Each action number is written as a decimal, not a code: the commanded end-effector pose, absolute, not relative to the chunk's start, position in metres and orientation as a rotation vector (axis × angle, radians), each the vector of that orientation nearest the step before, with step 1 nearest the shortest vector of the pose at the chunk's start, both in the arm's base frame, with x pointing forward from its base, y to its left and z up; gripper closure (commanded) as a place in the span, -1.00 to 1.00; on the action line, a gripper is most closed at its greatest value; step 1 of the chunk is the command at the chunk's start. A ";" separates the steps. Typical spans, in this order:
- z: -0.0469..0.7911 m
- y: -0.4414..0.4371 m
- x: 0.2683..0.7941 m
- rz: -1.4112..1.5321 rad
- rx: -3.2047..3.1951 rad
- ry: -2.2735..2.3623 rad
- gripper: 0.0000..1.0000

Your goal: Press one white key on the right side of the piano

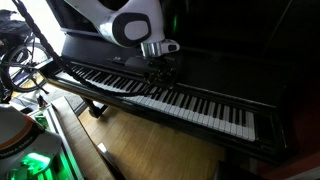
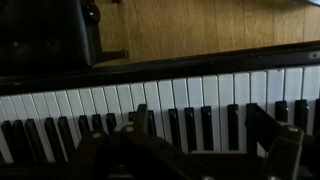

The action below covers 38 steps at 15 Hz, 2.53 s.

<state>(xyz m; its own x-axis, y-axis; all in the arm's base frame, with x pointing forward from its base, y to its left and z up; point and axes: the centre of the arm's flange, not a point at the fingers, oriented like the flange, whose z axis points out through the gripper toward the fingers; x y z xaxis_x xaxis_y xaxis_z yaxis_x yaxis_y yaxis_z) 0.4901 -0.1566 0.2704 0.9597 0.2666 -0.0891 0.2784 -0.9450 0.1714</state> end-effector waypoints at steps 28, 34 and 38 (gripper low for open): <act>0.185 -0.235 0.525 -0.133 3.046 0.769 1.00; 0.173 -0.250 0.536 -0.105 3.062 0.760 1.00; 0.166 -0.261 0.539 -0.079 3.062 0.762 1.00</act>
